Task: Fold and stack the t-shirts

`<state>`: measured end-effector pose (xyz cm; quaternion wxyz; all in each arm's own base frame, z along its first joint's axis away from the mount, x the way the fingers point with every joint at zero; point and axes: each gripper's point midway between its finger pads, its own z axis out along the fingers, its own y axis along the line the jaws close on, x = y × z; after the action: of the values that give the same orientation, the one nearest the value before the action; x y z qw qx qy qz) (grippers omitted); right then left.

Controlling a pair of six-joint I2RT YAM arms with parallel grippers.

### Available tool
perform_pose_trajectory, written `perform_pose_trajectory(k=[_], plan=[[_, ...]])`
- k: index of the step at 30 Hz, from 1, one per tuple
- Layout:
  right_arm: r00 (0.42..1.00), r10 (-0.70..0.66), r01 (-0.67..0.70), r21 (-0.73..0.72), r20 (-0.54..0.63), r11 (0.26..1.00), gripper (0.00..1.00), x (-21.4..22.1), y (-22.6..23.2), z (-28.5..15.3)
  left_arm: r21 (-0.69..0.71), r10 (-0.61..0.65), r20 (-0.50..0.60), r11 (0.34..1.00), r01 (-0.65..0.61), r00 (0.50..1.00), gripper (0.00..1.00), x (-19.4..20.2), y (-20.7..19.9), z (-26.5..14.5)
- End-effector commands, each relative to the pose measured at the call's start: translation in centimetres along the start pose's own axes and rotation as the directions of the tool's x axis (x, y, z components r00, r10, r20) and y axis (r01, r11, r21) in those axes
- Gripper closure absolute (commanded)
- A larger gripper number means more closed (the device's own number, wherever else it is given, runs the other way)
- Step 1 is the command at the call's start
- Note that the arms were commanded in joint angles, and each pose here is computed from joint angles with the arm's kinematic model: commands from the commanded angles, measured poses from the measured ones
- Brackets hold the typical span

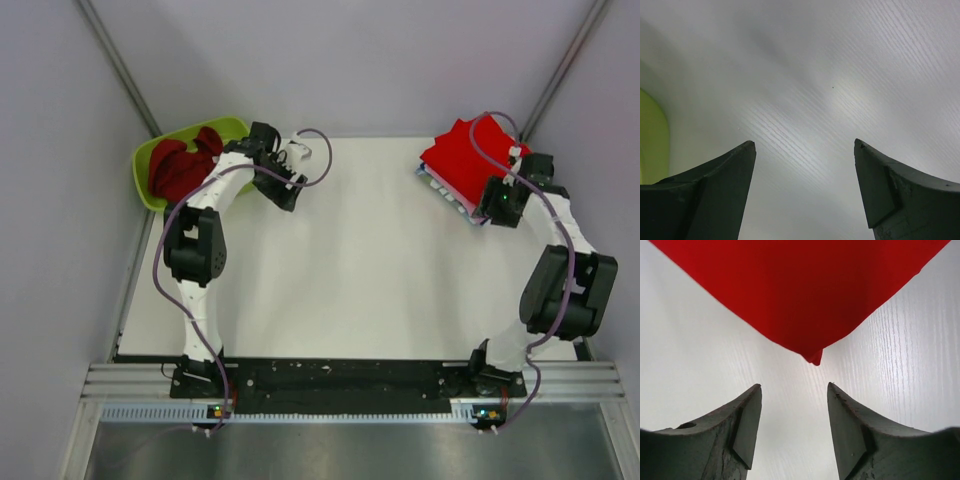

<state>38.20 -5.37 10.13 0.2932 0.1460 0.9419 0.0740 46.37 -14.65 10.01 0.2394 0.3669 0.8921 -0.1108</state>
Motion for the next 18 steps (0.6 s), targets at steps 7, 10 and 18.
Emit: perform_pose_trajectory(k=[7,10,18], plan=[[0.906,0.155,-0.111,-0.132,0.394,0.985,0.76,-14.5,-0.5,-5.5,-0.003,0.012,0.064,1.0,-0.012,0.998,0.16,-1.9,0.0,-2.3],[0.863,0.249,-0.206,-0.145,0.439,0.968,1.0,-18.0,-2.5,-3.8,-0.003,0.011,0.067,1.0,-0.011,0.998,0.17,-1.9,-0.2,-2.6],[0.75,0.442,-0.471,-0.07,0.492,0.879,1.0,-20.6,-7.9,1.7,-0.009,0.016,0.065,1.0,-0.015,0.998,0.16,-1.6,-0.3,-3.0]])
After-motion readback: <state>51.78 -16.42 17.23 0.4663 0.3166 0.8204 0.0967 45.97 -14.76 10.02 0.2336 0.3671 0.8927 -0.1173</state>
